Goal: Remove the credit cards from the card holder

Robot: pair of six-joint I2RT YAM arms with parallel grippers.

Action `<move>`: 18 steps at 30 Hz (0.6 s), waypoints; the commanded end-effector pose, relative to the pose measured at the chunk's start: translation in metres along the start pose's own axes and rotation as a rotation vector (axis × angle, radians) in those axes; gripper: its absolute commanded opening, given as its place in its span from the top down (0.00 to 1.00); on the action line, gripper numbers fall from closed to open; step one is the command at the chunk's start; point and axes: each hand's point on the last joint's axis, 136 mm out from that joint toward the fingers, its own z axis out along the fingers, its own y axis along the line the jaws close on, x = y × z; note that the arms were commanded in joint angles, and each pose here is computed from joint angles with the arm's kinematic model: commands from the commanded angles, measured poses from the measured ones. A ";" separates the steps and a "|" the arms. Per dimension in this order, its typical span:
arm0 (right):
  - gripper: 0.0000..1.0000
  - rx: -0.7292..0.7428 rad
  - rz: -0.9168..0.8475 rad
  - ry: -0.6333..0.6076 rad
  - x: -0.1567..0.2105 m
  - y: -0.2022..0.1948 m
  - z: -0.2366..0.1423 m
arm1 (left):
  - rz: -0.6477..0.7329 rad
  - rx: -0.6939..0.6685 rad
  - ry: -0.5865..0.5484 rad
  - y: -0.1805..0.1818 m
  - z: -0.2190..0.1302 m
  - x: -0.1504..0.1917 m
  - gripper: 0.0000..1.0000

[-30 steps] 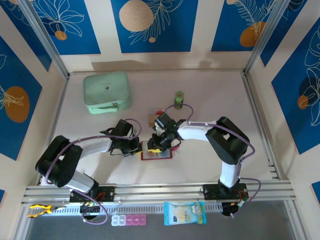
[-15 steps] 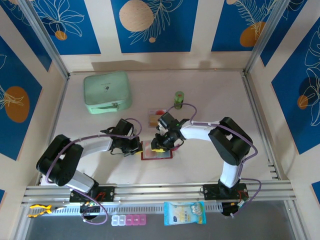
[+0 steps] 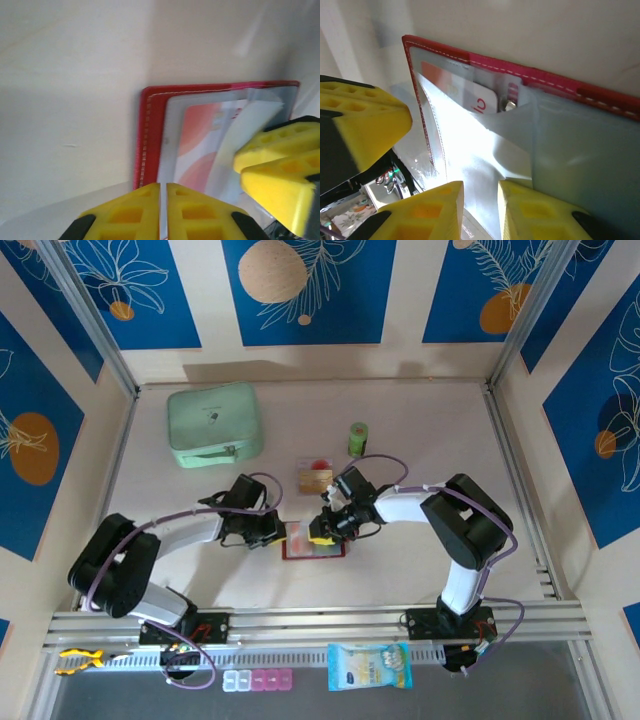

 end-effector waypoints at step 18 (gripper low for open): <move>0.74 0.008 0.049 0.020 0.009 -0.019 -0.001 | 0.043 0.122 0.044 -0.040 0.019 0.004 0.71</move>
